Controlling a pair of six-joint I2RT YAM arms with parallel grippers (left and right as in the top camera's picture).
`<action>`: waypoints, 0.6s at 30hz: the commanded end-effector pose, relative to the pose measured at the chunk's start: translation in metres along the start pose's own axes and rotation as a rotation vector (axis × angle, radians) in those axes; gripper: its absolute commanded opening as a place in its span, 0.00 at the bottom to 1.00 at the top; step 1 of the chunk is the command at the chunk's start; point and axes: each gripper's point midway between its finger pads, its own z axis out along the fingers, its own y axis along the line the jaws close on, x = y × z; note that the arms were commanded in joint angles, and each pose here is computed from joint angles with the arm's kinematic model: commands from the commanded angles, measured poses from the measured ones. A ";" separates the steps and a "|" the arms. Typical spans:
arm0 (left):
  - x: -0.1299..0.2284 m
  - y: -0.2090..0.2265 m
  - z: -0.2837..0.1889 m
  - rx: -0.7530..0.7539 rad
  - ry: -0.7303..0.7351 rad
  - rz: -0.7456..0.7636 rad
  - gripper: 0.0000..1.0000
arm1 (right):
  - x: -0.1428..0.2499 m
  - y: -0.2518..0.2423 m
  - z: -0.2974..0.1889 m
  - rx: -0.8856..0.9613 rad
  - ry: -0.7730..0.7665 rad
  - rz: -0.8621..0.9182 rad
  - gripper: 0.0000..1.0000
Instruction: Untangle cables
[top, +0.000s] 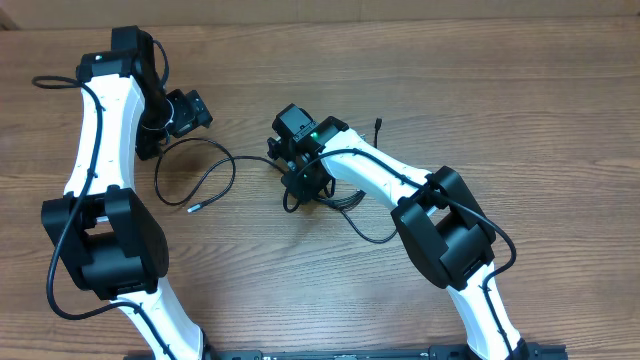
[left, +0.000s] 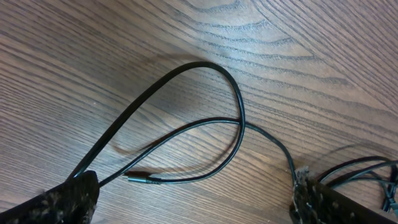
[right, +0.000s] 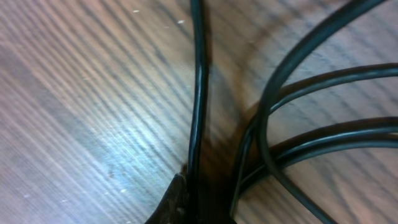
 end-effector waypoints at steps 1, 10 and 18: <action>0.001 -0.001 0.004 -0.011 0.008 -0.016 1.00 | -0.027 0.022 -0.054 -0.083 -0.132 -0.023 0.04; 0.001 -0.001 0.004 -0.011 0.008 -0.016 1.00 | -0.044 0.035 -0.136 -0.078 -0.288 -0.056 0.04; 0.001 -0.001 0.004 -0.011 0.008 -0.016 1.00 | -0.032 0.049 -0.132 -0.163 -0.242 -0.051 0.04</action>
